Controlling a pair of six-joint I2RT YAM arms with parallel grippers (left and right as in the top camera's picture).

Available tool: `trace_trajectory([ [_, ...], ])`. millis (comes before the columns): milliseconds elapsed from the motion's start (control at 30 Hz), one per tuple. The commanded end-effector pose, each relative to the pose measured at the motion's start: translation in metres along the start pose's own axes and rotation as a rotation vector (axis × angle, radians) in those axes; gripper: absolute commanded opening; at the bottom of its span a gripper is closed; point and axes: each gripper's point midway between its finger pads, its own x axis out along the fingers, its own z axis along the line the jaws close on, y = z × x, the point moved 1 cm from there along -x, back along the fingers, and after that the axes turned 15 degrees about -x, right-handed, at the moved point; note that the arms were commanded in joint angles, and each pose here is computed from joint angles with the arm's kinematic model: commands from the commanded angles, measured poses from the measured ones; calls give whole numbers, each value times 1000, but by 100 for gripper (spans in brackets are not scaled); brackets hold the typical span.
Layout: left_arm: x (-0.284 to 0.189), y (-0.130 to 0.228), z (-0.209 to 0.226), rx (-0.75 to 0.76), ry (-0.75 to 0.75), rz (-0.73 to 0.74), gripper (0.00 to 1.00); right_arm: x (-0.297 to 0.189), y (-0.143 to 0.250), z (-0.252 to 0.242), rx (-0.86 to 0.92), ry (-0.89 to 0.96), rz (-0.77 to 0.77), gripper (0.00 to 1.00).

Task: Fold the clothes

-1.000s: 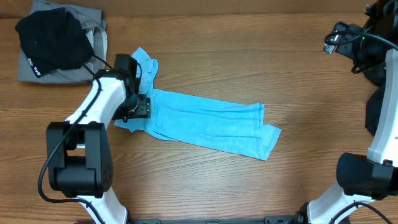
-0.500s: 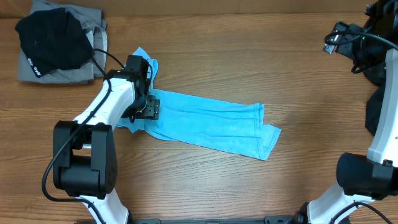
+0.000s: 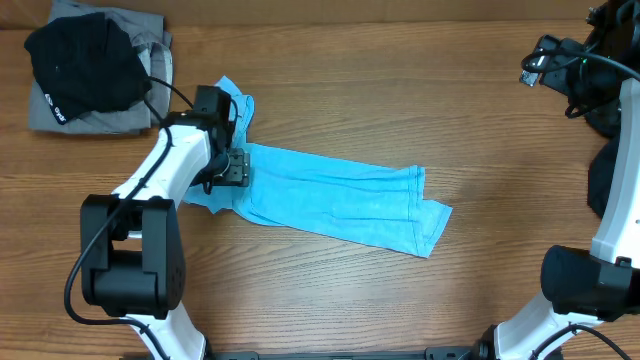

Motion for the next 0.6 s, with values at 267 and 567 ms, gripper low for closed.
trace_trajectory([
  [267,2,0,1,-9,13,1,78,-3,-1,-3,8,11,-13,100],
  [567,4,-3,17,-52,11,7,70,-3,-1,-3,8,11,-13,100],
])
